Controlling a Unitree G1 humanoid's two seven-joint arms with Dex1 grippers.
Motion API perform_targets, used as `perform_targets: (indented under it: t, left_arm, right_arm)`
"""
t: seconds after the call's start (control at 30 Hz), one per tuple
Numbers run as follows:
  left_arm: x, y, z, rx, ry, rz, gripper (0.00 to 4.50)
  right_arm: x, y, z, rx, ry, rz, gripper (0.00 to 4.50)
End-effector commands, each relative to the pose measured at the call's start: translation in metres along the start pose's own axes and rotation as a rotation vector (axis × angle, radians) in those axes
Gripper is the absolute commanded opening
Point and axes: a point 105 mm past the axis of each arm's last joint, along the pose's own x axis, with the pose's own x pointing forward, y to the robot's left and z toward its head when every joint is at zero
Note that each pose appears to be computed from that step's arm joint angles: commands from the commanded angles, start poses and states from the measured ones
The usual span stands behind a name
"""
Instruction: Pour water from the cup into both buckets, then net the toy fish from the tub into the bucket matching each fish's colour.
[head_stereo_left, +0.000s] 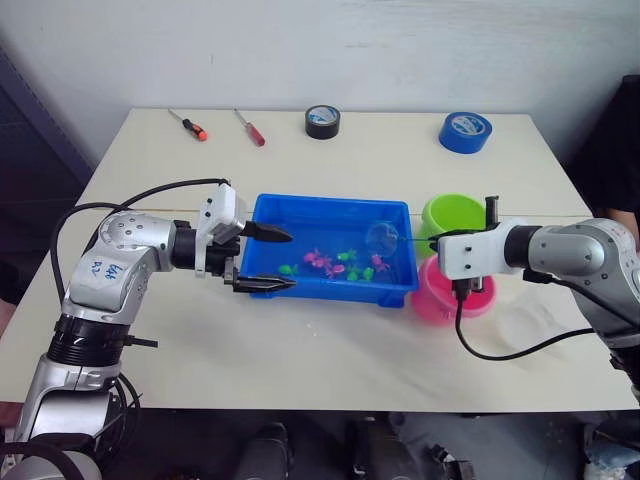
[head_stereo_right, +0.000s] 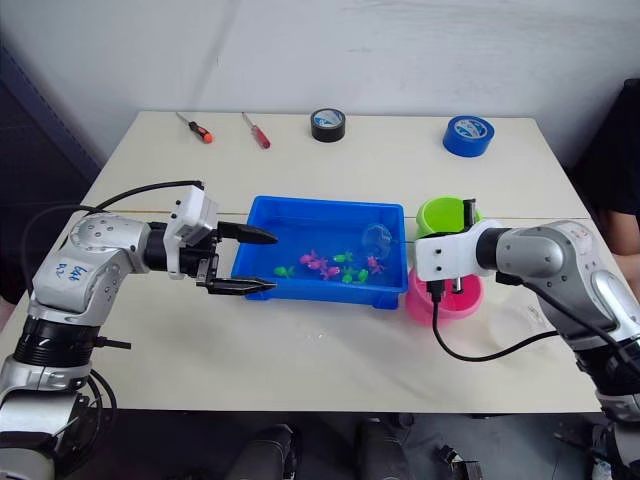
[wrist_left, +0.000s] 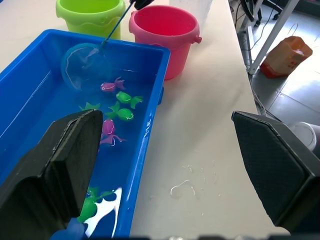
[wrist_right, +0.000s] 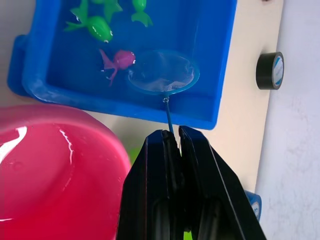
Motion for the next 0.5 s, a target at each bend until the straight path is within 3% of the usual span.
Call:
perform_targets:
  t: [0.03, 0.5]
  left_arm:
    - [0.0, -0.001, 0.011, 0.052, -0.008, -0.006, 4.47]
    - [0.003, -0.003, 0.011, 0.056, -0.015, -0.015, 4.47]
  right_arm:
    - [-0.007, -0.007, 0.007, -0.013, -0.011, -0.035, 0.0]
    - [-0.007, 0.005, 0.014, -0.037, -0.026, 0.009, 0.0]
